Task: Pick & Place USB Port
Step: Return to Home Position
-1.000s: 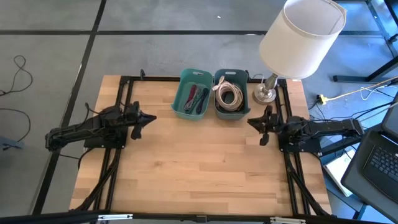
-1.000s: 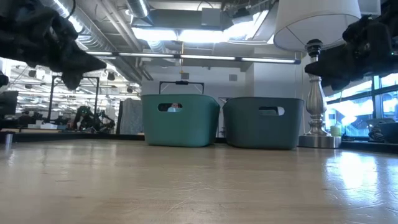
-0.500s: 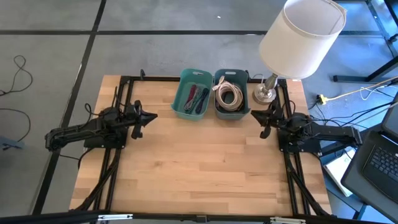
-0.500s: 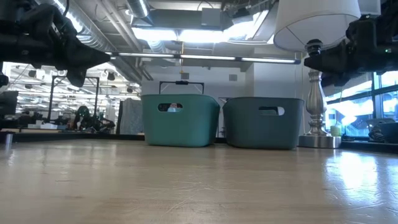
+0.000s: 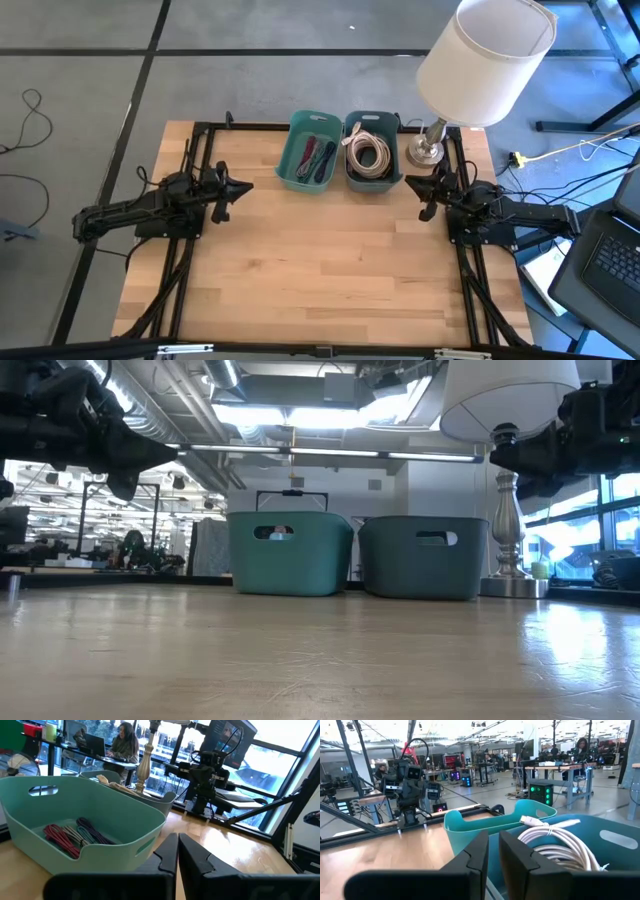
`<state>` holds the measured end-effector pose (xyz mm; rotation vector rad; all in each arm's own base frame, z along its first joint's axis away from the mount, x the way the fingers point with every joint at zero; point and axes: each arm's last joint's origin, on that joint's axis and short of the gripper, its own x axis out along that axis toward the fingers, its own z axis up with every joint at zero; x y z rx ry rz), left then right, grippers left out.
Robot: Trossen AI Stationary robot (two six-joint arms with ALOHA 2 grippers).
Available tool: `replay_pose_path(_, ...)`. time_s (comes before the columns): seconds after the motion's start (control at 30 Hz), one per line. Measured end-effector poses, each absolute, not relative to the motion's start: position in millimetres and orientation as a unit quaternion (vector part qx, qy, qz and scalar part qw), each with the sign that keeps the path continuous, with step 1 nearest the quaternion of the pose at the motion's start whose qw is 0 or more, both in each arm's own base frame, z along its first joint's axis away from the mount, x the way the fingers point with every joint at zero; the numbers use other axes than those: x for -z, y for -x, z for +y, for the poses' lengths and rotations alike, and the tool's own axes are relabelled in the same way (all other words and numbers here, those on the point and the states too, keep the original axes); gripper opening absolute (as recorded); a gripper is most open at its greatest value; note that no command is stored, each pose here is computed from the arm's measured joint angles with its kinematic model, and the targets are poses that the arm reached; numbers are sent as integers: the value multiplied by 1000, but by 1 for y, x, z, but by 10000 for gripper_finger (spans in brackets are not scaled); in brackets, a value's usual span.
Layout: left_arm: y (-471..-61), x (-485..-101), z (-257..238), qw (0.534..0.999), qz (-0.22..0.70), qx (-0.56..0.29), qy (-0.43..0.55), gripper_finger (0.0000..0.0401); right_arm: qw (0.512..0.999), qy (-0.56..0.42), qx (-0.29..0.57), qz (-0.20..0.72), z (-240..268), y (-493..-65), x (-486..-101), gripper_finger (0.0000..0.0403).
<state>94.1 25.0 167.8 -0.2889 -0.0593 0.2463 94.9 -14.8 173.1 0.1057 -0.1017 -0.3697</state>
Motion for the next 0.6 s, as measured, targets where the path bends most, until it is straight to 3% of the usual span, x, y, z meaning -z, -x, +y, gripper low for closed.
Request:
replay_pose_path(0.3, -94, -168, 25, 982, -29, -122, 144, 5, 981, -52, 182, -50, -15, -95, -173, 49)
replay_pose_path(0.5, -94, -168, 25, 982, -29, -122, 144, 4, 1000, -8, 8, -19, -5, -97, -169, 49)
replay_pose_path(0.6, -94, -168, 25, 982, -29, -122, 144, 5, 999, -6, -22, -26, -3, -97, -170, 49)
